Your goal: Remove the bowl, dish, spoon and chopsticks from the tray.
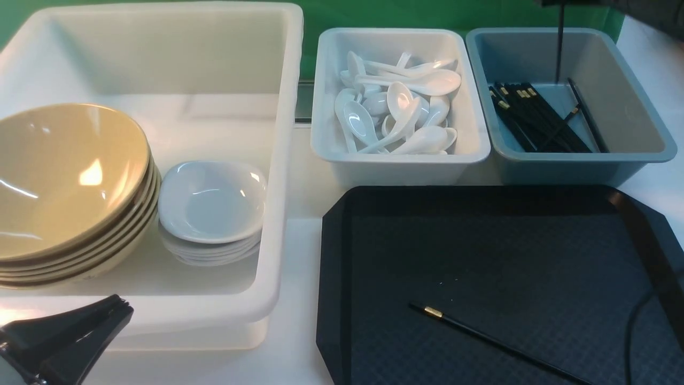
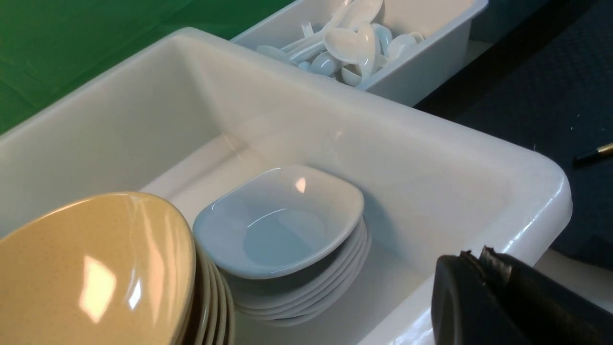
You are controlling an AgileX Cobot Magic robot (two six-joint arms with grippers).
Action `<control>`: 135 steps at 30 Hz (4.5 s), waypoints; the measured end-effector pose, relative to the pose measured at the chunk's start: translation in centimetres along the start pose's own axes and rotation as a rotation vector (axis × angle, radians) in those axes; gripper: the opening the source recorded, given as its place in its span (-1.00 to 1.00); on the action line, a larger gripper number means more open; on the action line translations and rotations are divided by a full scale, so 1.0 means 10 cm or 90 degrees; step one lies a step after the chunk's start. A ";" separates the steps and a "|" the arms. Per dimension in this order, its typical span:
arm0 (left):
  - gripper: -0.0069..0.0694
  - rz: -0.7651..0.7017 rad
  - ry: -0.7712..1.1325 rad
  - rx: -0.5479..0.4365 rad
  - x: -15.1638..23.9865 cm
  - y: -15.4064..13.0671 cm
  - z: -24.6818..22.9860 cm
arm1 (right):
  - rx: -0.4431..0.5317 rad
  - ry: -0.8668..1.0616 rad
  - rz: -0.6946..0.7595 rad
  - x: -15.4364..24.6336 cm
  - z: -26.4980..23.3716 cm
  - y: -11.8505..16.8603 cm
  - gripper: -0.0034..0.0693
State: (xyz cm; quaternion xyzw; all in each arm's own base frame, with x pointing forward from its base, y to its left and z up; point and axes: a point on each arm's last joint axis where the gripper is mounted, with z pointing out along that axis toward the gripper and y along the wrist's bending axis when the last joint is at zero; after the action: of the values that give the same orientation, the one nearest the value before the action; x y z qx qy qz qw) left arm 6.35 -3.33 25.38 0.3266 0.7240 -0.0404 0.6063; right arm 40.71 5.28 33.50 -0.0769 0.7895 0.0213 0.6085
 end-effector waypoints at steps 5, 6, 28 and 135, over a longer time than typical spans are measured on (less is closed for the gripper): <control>-0.84 -0.002 0.001 0.000 0.00 0.00 0.00 | 0.014 0.229 0.019 0.01 0.04 -0.12 0.21; -0.84 -0.002 0.001 0.000 0.00 0.00 0.00 | 0.013 0.237 0.015 0.00 0.03 -0.11 0.22; -0.84 0.007 0.002 -0.006 0.00 0.01 0.00 | -0.357 0.684 -0.404 1.86 -1.00 1.39 0.15; -0.84 0.039 0.016 -0.019 0.06 0.01 0.02 | -0.120 0.373 -0.113 0.35 1.34 0.23 -0.79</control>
State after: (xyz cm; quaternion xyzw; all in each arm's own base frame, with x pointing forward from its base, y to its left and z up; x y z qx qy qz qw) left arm 6.55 -3.06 24.78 0.3398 0.7215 -0.0068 0.6033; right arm 52.32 8.97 26.57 -0.2040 0.9160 0.0182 0.3450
